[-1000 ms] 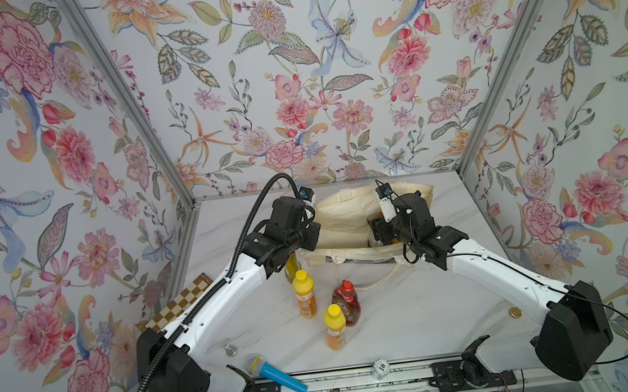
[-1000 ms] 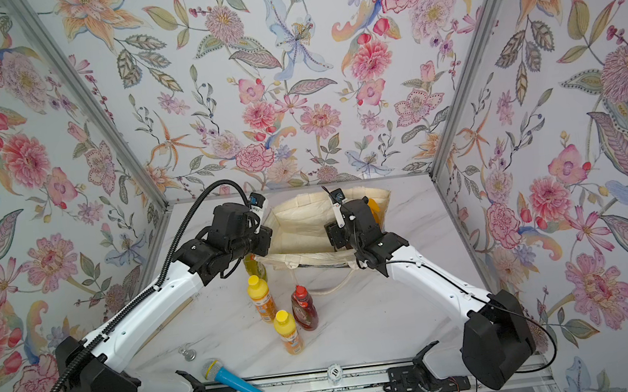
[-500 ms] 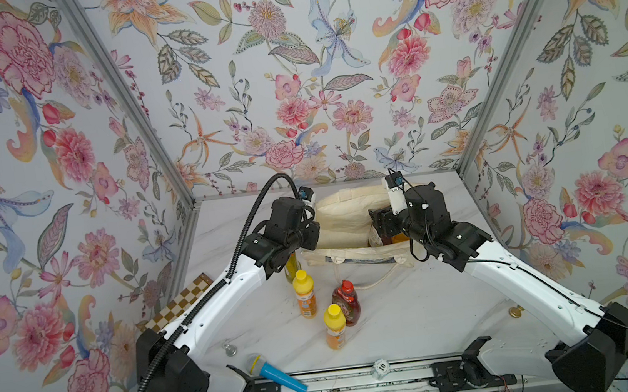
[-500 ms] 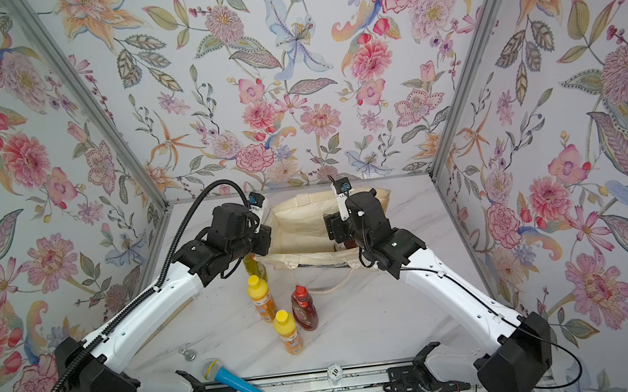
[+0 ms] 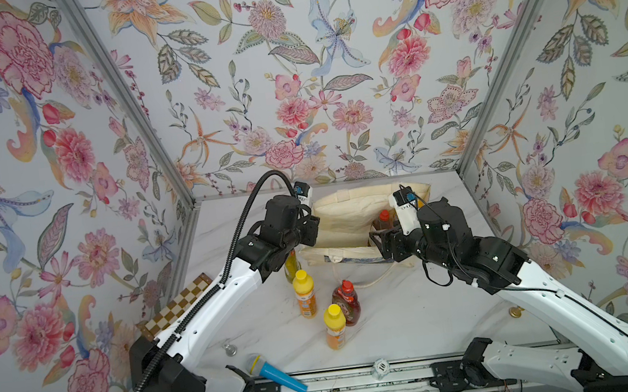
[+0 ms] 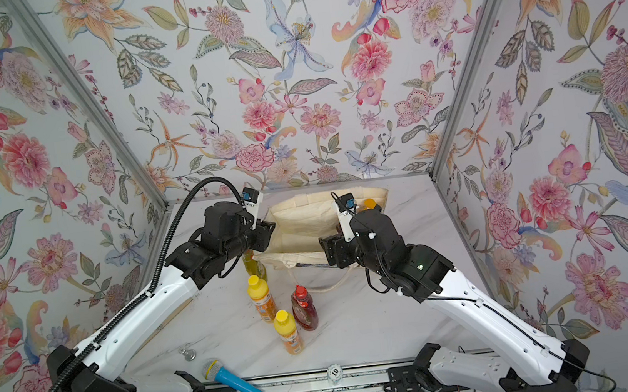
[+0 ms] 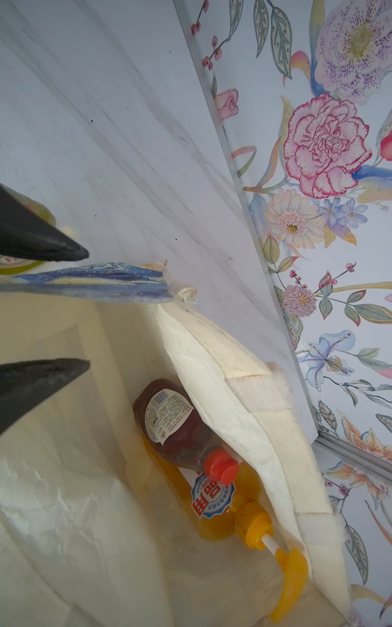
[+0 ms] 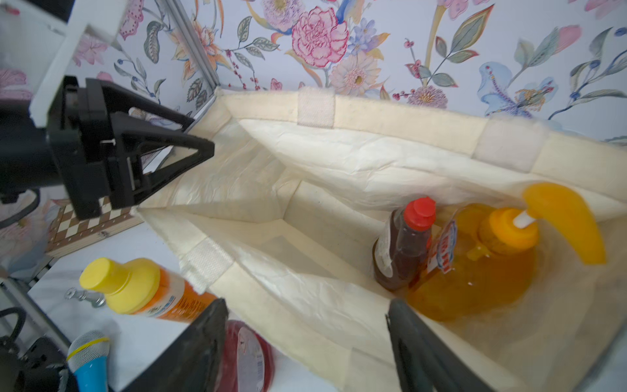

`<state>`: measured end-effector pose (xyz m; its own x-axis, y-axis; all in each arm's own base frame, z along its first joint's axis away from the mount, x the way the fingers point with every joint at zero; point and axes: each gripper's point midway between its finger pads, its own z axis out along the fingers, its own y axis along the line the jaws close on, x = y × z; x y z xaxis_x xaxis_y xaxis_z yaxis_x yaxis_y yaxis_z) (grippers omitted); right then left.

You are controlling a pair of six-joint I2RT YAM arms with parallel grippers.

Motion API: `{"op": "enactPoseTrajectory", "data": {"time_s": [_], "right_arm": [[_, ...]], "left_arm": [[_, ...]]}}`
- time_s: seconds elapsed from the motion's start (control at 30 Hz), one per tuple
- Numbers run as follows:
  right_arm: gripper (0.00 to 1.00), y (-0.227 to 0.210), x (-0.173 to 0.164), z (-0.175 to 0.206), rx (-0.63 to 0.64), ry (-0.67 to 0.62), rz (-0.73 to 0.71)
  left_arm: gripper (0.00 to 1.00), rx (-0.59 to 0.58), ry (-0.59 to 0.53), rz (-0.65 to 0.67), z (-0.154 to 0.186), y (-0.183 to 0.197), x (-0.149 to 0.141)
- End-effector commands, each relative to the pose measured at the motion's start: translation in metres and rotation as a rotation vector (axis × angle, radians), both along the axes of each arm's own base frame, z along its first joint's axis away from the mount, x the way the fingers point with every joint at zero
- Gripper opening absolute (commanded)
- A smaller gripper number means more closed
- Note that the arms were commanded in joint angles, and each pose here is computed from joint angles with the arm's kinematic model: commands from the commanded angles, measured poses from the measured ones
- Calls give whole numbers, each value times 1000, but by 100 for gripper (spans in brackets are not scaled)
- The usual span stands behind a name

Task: Pack dish soap into the shopping bag
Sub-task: Place the bottle of dish soap in the shopping bag, then pick up the bottle of dish soap at the center of the board.

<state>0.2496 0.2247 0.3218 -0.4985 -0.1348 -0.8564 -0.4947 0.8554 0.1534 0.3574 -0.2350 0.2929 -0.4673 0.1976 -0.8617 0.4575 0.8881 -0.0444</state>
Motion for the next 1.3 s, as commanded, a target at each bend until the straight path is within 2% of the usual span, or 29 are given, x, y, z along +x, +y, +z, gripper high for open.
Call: {"op": "enactPoseTrajectory", "data": {"time_s": [0.0,0.33,0.67,1.27], "right_arm": [[75,4,-24,-11,-34,64,13],[70,51,-83,-52,-75,207,176],[68,64,-89,-91,-119,335,180],[71,78,-77,-127,-164,438,202]], "left_arm": [[56,-37,-42,14,16,5,-4],[77,-103,-98,59,32,18,-13],[98,-157,-157,110,46,34,-23],[99,-167,-199,165,49,48,-25]]}}
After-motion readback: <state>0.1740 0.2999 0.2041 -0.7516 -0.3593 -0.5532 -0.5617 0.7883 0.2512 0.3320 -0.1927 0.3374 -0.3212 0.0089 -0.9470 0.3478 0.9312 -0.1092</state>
